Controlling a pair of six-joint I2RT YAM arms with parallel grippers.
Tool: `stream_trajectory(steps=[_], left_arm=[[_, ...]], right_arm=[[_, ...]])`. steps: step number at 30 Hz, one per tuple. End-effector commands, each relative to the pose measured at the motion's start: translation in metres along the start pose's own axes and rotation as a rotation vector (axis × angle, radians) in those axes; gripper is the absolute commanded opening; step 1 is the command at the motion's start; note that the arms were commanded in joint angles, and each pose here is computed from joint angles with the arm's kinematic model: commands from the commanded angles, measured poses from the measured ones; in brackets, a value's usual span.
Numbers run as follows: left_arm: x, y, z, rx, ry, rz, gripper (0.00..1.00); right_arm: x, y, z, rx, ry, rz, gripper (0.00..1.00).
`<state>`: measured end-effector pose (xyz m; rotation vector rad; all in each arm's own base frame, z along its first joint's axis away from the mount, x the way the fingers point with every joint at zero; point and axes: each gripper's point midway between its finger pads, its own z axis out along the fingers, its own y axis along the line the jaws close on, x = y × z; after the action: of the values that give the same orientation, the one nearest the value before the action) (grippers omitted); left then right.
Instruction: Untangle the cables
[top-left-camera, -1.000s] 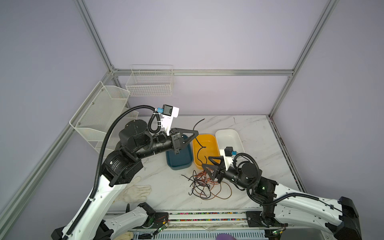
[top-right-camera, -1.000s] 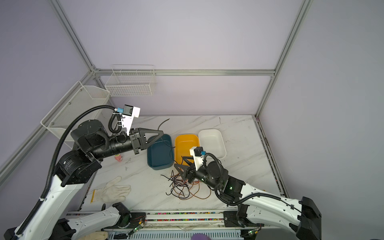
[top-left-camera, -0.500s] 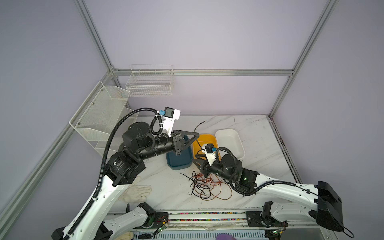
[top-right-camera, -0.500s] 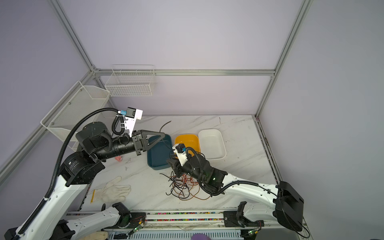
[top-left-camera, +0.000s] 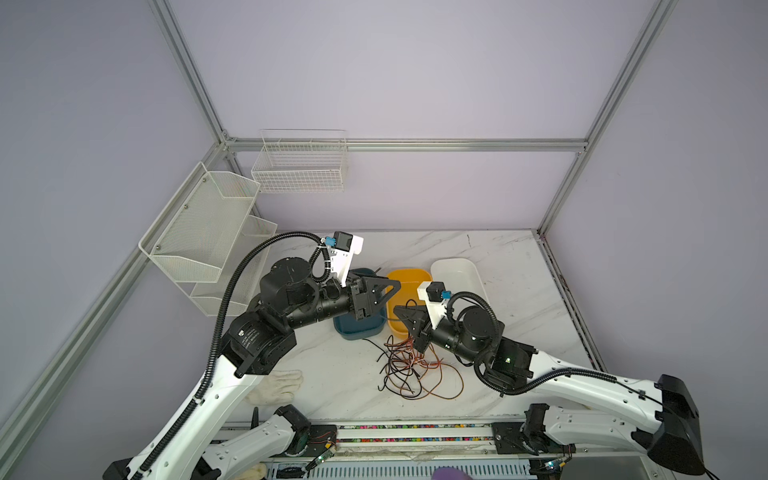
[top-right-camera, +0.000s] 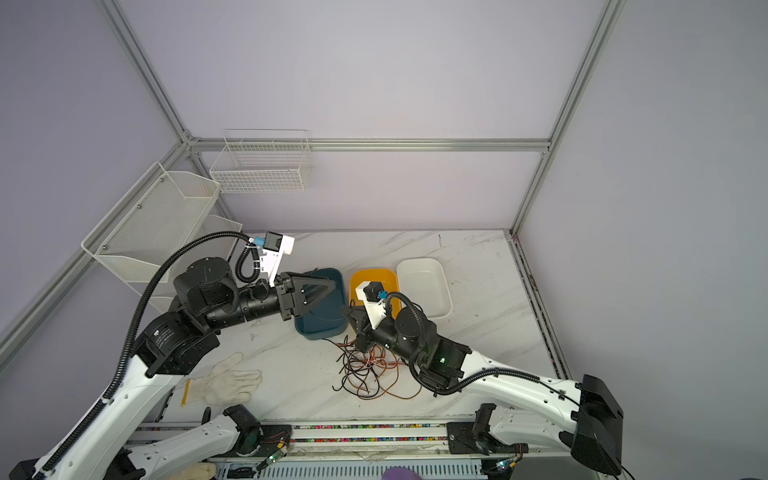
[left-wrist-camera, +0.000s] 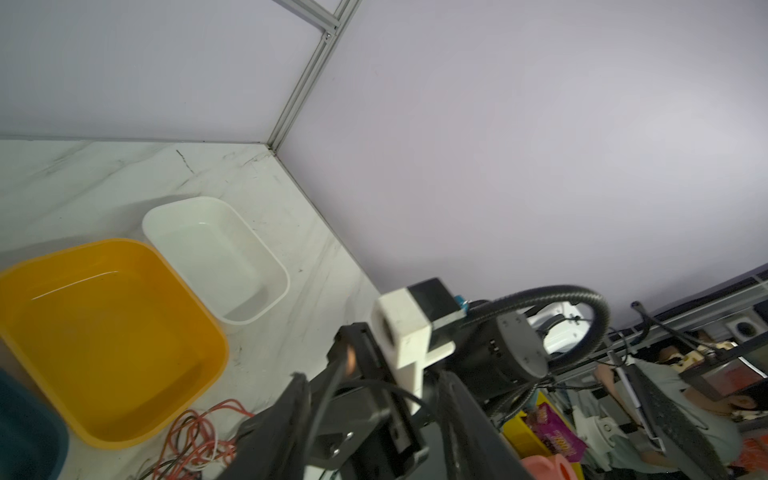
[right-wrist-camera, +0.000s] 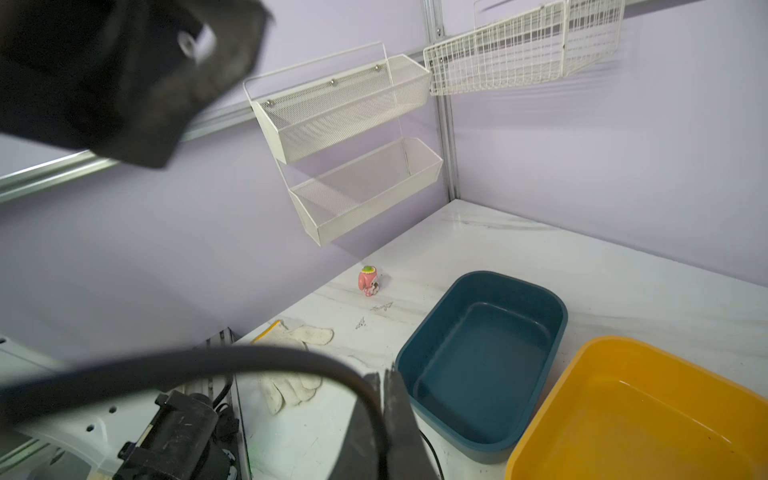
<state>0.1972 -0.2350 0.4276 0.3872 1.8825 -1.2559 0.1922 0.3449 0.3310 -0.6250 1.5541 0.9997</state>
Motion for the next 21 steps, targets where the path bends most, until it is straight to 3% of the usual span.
stream_trajectory(steps=[1,11,21], left_arm=[[0.015,0.011,0.000,-0.012,0.011,0.001,0.62],[0.060,0.027,0.004,0.035,0.088,-0.037,0.87],[0.108,0.043,0.009,0.128,0.122,-0.080,0.90]], right_arm=[[-0.042,-0.001,-0.014,0.024,-0.114,0.041,0.00],[-0.078,0.000,-0.023,0.032,-0.174,0.115,0.00],[-0.102,-0.008,-0.037,0.065,-0.241,0.237,0.00]])
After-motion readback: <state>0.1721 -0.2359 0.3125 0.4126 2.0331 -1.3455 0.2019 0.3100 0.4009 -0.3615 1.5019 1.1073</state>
